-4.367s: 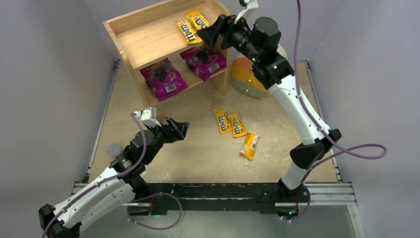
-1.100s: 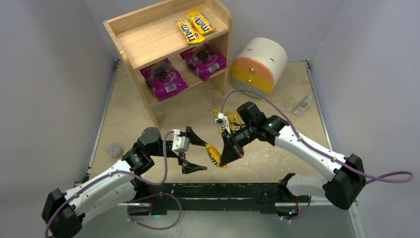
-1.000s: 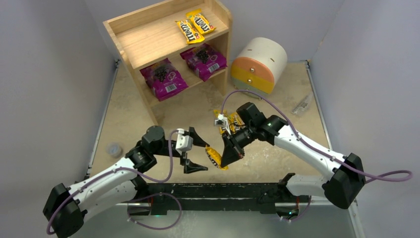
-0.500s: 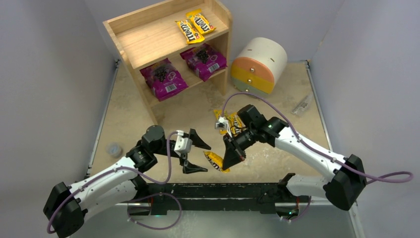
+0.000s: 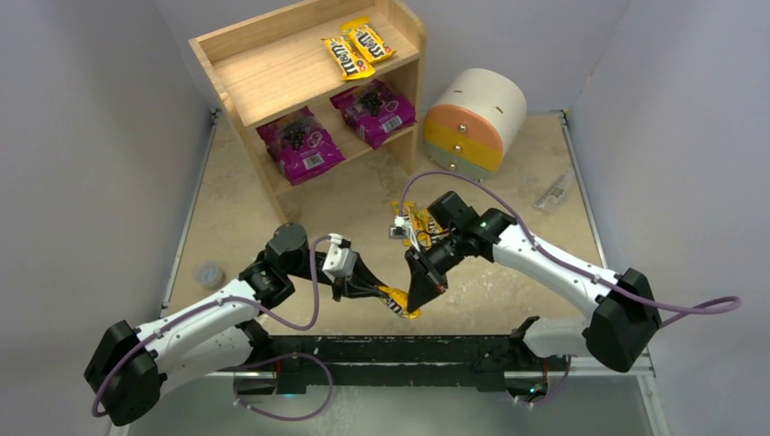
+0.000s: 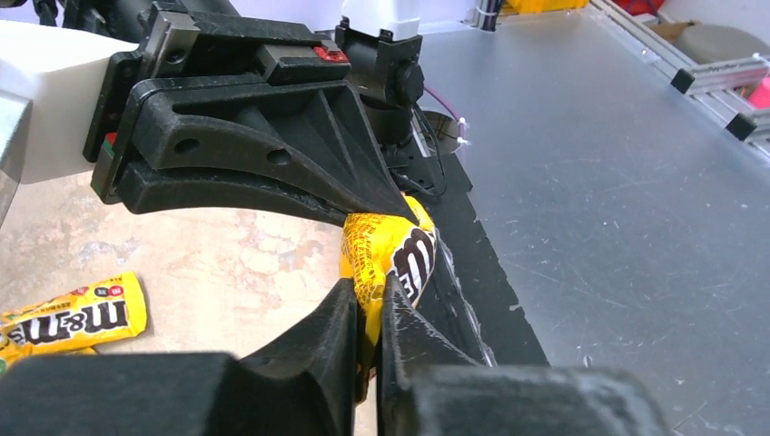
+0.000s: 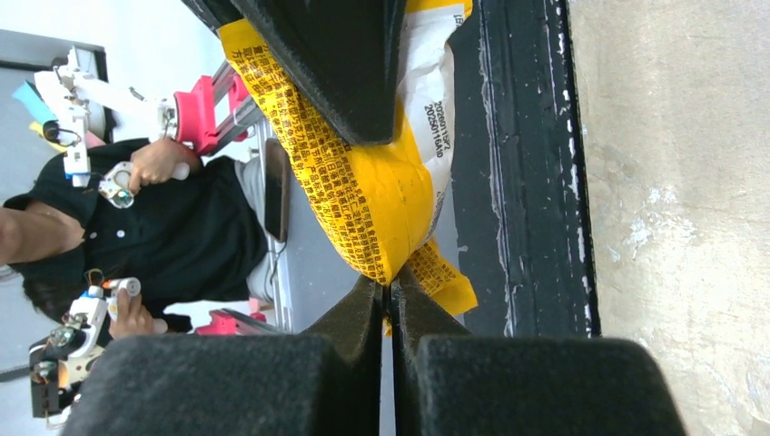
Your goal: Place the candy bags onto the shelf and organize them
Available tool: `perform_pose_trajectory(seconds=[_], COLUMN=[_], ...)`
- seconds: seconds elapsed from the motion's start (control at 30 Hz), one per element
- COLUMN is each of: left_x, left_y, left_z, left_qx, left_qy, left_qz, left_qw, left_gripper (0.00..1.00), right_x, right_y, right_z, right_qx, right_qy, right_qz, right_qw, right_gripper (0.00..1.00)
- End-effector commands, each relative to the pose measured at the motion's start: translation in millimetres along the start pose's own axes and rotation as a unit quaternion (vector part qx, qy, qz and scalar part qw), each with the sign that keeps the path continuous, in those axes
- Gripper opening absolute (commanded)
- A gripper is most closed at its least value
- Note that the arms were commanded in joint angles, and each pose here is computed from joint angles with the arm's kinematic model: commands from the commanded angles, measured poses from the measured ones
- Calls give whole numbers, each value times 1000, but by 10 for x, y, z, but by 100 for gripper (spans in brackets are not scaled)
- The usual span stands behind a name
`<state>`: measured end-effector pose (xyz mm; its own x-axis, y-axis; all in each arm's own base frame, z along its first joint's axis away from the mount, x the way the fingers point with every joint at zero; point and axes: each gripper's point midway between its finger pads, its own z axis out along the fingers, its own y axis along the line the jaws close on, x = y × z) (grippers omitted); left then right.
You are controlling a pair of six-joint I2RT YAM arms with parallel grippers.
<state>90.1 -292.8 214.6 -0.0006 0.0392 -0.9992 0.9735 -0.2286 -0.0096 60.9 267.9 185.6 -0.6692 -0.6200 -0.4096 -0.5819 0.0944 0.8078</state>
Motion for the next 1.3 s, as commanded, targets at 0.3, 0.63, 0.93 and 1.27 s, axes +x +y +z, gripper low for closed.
perform_pose_trajectory(seconds=[0.3, 0.63, 0.93, 1.27], left_x=[-221, -397, -590, -1083], left_y=[131, 817, 1099, 1168], left_z=[5, -239, -384, -709], left_qx=[-42, -275, -367, -412], left_qy=[-18, -63, -132, -277], left_qz=[-10, -111, -238, -265], left_qw=[999, 953, 889, 827], left_gripper=[0, 0, 0, 0], right_x=[-401, -905, -906, -1299], right_y=[-56, -104, -139, -102], right_z=[-284, -1011, -1076, -1289], right_qx=[135, 311, 300, 239], right_qy=[-78, -330, -412, -568], right_qz=[-43, -117, -142, -102], right_qw=[987, 883, 849, 781], right_gripper=[51, 97, 99, 97])
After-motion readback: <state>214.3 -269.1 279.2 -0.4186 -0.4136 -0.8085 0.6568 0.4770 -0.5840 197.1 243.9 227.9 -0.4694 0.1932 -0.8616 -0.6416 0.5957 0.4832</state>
